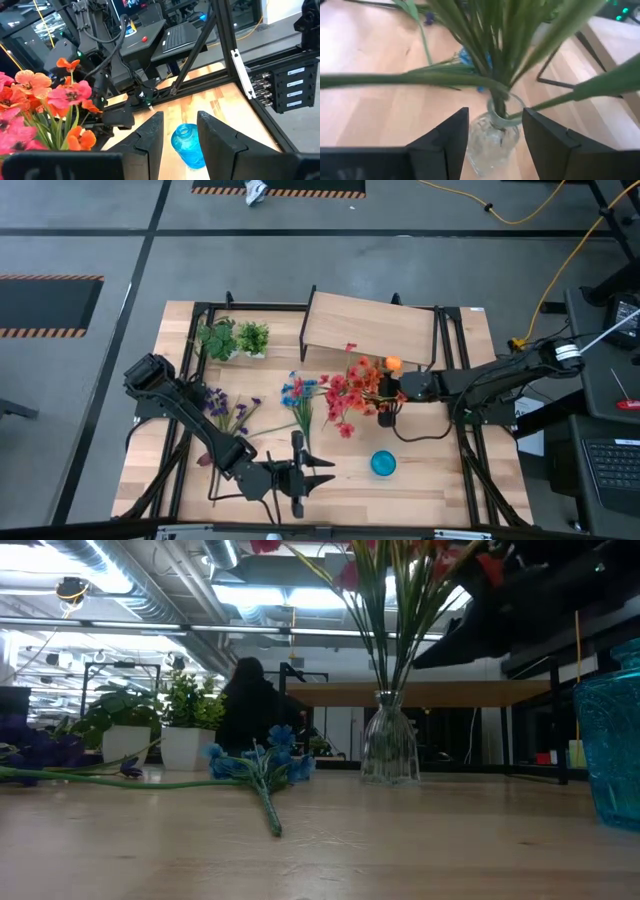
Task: Pick and place flowers into a vace then onto a shelf
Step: Put the orange flowers into the transparent vase, then put the dark red tulip into the blue vase
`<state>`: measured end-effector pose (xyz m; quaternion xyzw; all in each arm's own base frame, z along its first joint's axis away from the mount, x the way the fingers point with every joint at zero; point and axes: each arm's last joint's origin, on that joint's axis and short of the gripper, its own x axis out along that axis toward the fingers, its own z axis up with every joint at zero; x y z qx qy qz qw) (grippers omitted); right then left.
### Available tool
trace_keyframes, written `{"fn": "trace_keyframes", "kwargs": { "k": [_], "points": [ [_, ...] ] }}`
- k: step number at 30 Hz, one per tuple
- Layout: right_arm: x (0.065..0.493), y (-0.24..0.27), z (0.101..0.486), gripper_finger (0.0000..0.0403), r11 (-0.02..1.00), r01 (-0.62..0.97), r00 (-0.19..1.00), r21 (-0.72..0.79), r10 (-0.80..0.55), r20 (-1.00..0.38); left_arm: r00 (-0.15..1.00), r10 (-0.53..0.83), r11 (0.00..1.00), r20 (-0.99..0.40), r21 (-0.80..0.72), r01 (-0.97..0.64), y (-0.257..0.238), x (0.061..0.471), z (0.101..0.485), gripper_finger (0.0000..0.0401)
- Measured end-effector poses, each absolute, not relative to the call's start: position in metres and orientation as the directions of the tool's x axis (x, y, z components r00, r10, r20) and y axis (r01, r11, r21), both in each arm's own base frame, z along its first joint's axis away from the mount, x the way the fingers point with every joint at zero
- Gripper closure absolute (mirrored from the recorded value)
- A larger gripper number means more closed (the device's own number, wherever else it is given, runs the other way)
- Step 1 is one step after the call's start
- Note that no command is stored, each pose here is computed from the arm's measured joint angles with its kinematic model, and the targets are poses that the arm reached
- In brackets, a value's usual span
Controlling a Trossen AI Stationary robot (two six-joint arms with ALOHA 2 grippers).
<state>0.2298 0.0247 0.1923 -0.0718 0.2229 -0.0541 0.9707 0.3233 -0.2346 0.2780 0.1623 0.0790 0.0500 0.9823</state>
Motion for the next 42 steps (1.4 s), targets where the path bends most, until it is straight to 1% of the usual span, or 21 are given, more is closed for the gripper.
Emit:
{"fn": "trace_keyframes", "kwargs": {
  "k": [5, 10, 15, 25, 27, 31, 34, 39, 42],
  "points": [
    [0.224, 0.031, 0.201, 0.0226, 0.985, 0.054, 0.909, -0.162, -0.116, -0.400, 0.983, 0.117, 0.943, -0.139, 0.327, -0.066, -0.237, 0.322, 0.278, 0.0290],
    [0.212, 0.031, 0.203, 0.0229, 0.989, 0.066, 0.887, -0.136, -0.121, -0.446, 0.984, 0.115, 0.943, -0.139, 0.327, -0.064, -0.237, 0.321, 0.278, 0.0290],
    [0.200, 0.027, 0.205, 0.0230, 0.985, 0.117, 0.857, -0.124, -0.164, -0.489, 0.983, 0.116, 0.942, -0.139, 0.328, -0.064, -0.237, 0.321, 0.278, 0.0290],
    [0.183, 0.033, 0.215, 0.0230, 0.991, 0.092, 0.865, -0.098, -0.129, -0.484, 0.984, 0.110, 0.942, -0.140, 0.332, -0.058, -0.239, 0.320, 0.278, 0.0290],
    [0.179, 0.035, 0.213, 0.0230, 0.989, 0.108, 0.869, -0.098, -0.142, -0.474, 0.984, 0.105, 0.936, -0.144, 0.348, -0.049, -0.242, 0.318, 0.277, 0.0290],
    [0.166, 0.037, 0.204, 0.0230, 0.976, 0.166, 0.867, -0.139, -0.212, -0.451, 0.976, 0.157, 0.919, -0.150, 0.384, -0.089, -0.247, 0.311, 0.275, 0.0290],
    [0.157, 0.040, 0.201, 0.0230, 0.979, 0.169, 0.879, -0.116, -0.204, -0.430, 0.965, 0.213, 0.909, -0.155, 0.394, -0.137, -0.250, 0.306, 0.273, 0.0290],
    [0.148, 0.045, 0.205, 0.0230, 0.987, 0.137, 0.909, -0.081, -0.157, -0.387, 0.949, 0.264, 0.910, -0.172, 0.372, -0.186, -0.254, 0.299, 0.268, 0.0290],
    [0.144, 0.046, 0.210, 0.0230, 0.985, 0.145, 0.920, -0.098, -0.171, -0.352, 0.931, 0.306, 0.908, -0.199, 0.355, -0.223, -0.253, 0.295, 0.262, 0.0290]
  ]
}}
